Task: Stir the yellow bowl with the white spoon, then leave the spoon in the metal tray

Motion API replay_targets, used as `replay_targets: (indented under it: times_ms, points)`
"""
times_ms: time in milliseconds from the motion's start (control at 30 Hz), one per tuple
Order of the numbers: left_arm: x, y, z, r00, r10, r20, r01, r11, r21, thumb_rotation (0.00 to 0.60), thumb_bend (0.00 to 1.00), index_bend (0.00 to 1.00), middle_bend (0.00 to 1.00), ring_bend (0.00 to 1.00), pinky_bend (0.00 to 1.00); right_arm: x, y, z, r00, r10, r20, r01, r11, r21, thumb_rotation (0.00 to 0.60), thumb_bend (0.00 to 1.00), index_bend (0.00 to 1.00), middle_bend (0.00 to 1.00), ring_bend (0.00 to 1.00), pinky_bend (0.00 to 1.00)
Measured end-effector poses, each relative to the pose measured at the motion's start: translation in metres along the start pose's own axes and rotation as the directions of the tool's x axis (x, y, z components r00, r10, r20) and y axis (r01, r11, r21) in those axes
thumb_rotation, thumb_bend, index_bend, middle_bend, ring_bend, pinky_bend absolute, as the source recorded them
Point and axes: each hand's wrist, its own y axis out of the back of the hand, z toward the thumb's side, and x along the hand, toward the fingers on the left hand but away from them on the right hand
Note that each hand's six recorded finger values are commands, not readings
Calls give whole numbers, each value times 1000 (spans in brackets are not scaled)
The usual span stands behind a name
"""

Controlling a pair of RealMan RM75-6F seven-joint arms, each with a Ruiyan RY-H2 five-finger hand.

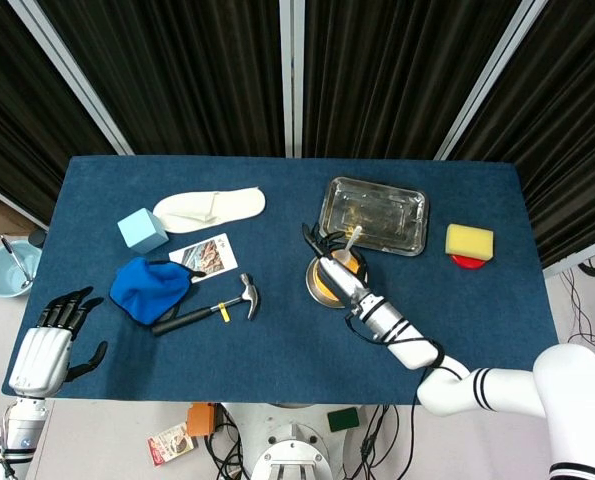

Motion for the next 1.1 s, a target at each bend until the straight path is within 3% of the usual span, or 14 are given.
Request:
replay_targets:
  times_ms: [100,167,433,533,667,867,967,1100]
  points:
    - [2,0,0,1000,1,-1,-1,1000,-5,532,333,171,85,107,132,1,-13,2,999,41,-3,-41,998,-49,600,574,842,445,214,0]
    - [3,0,2,1000,2,5,-2,1000,-5,526,332,172,85,107,132,2,-15,3,999,33,4,-33,998,-61,600,576,857,450,224,0]
    - [2,2,3,1000,1,4,-1,1000,6,522,333,171,85,107,132,8,10,5,985,-152,75,157,986,-58,600,586,870,456,226,0]
    - [2,2,3,1000,0,3,0,1000,5,516,333,171,85,107,132,5,3,0,988,-111,109,125,984,-131,600,586,868,454,217,0]
    - [2,0,4,1000,-7,6,7,1000,3,520,333,171,85,107,131,-3,-22,-12,987,45,151,0,957,-290,600,582,848,442,206,0]
    - [0,0,2,1000,-9,-4,9,1000,0,522,333,171,85,107,132,-14,-68,-33,940,299,161,-172,828,-533,600,557,819,426,194,0]
    - [-2,0,1,1000,-11,-9,11,1000,-1,527,333,171,85,107,131,-19,-89,-30,913,394,110,-245,741,-625,600,508,776,409,178,0]
    - [-4,-2,0,1000,-20,-17,20,1000,-1,512,333,171,85,107,133,-27,-118,-17,861,508,20,-340,605,-720,600,477,721,391,163,0]
